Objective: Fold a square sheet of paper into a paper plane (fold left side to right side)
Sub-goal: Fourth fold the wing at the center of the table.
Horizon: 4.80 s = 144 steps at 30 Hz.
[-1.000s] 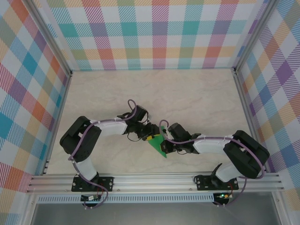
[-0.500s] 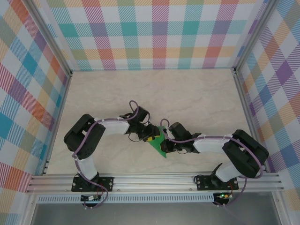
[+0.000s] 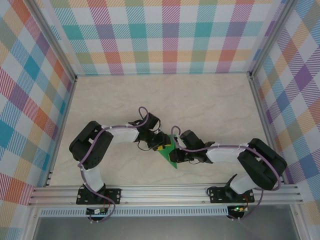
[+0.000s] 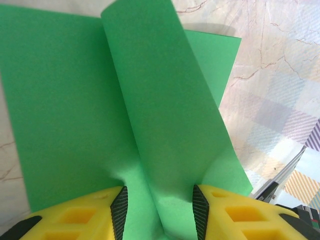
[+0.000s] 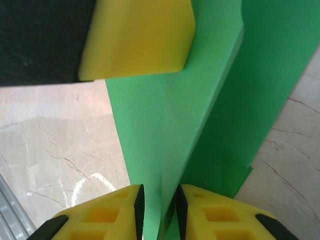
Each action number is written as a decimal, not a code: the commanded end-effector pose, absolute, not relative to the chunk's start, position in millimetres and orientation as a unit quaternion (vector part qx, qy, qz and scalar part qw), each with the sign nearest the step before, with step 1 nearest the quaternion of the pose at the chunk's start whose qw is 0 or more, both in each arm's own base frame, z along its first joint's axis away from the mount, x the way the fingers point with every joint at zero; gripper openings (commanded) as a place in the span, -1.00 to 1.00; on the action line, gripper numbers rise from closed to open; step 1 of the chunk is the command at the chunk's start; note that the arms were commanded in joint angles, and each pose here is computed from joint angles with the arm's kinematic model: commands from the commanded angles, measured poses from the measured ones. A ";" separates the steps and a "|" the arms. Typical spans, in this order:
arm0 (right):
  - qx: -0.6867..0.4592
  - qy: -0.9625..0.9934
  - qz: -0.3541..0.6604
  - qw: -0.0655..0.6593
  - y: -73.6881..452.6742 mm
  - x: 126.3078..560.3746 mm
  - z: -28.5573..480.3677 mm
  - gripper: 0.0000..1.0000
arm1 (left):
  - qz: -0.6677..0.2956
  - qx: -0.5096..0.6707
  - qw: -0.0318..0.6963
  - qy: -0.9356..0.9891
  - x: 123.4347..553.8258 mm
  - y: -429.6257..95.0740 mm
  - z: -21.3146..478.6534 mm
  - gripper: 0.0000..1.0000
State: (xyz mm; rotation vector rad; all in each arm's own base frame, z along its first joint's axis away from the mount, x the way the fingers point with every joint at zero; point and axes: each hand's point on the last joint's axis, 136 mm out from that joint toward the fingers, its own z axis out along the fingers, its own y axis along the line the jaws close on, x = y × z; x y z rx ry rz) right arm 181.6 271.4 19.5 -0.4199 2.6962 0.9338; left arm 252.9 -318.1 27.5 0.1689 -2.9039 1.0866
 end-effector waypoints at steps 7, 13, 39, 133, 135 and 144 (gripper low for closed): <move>-0.128 0.921 0.341 0.141 262.5 187.5 49.9 -0.33 | 0.299 0.060 0.035 -0.952 243.1 -304.9 2.4 -0.17; -0.104 0.902 0.391 0.150 254.2 198.5 75.8 -0.31 | 0.300 0.059 0.035 -0.952 243.3 -305.5 3.8 -0.17; -0.062 0.893 0.436 0.094 269.7 237.5 59.0 -0.67 | 0.306 0.056 0.034 -0.950 244.4 -307.9 6.8 -0.19; -0.037 0.953 0.298 0.027 229.2 218.7 -7.6 -1.00 | 0.326 0.036 0.046 -0.944 261.1 -329.3 3.3 -0.82; -0.038 0.954 0.297 0.028 228.7 218.8 -6.9 -1.00 | 0.319 0.038 0.049 -0.946 257.8 -325.5 -0.5 -0.83; -0.044 0.946 0.317 0.047 236.1 226.4 8.4 -0.97 | 0.297 0.047 0.058 -0.952 243.2 -309.9 -15.6 -0.86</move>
